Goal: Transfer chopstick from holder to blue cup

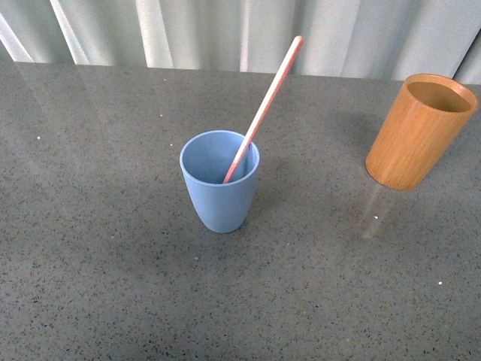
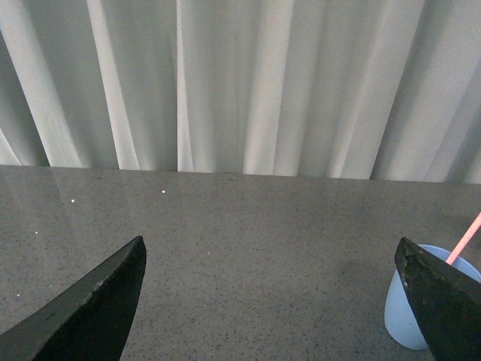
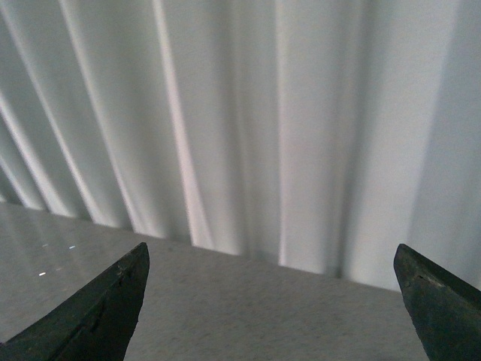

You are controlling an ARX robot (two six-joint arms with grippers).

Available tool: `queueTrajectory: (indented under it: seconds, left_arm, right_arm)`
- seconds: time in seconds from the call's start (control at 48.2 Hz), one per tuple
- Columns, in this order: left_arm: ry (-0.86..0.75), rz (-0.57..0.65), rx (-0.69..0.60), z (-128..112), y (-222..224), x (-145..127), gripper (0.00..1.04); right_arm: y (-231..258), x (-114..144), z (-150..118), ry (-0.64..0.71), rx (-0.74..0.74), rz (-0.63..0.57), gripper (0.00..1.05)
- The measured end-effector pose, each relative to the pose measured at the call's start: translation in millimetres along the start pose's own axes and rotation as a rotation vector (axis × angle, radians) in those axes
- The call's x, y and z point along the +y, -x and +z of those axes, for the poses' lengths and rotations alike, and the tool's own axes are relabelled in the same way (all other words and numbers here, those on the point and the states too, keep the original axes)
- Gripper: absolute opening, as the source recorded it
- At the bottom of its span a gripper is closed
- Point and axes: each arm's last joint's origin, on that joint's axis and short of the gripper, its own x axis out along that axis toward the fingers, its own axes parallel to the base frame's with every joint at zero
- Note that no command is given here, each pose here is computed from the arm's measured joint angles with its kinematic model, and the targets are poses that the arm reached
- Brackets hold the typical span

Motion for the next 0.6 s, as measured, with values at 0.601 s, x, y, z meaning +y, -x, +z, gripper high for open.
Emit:
queueTrajectory:
  seconds: [0.601]
  left_arm:
    - [0.0,0.0,0.0,0,0,0,0.98]
  right_arm:
    - [111,-124,12,0.17,0.097,-0.798,0.95]
